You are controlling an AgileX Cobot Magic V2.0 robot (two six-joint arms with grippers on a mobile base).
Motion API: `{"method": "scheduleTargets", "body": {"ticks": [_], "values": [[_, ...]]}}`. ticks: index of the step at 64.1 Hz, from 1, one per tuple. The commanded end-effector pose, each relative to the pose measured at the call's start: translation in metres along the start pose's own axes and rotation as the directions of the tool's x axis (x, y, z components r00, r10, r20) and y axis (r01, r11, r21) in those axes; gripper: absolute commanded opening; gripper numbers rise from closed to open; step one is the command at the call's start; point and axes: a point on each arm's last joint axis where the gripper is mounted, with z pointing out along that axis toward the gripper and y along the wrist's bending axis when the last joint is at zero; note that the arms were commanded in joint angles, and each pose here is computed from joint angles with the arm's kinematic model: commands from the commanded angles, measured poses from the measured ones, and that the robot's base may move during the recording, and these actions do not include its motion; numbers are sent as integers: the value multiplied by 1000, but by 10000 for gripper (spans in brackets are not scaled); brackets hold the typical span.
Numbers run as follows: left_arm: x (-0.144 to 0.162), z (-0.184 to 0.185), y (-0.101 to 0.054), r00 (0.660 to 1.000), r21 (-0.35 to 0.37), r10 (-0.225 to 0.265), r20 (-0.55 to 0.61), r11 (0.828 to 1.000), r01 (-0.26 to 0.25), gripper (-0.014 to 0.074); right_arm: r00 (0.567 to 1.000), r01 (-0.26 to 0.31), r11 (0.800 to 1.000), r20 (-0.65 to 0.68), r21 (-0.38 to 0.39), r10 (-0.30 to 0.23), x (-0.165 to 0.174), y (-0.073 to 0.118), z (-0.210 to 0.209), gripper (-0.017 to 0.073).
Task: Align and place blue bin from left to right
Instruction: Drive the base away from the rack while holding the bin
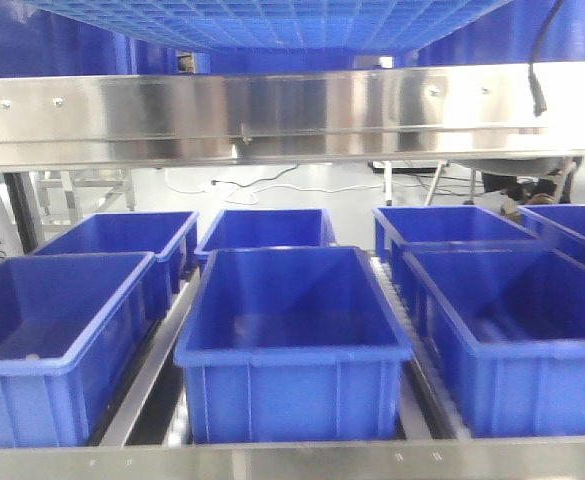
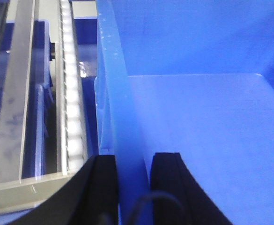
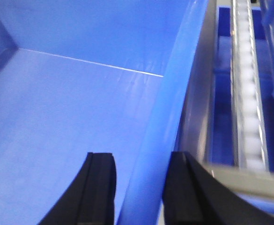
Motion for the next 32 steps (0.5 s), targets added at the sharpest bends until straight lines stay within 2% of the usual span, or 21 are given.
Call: {"method": "scheduleTargets", "body": {"ticks": [1,32], "values": [[-10,-28,-26,995,180,-15,101,984,-3,-111,990,-22,998,141,-64,31,-14,10,-11,-70],[-10,-28,-26,995,180,-15,101,984,-3,-111,990,-22,998,141,-64,31,-14,10,-11,-70]]}}
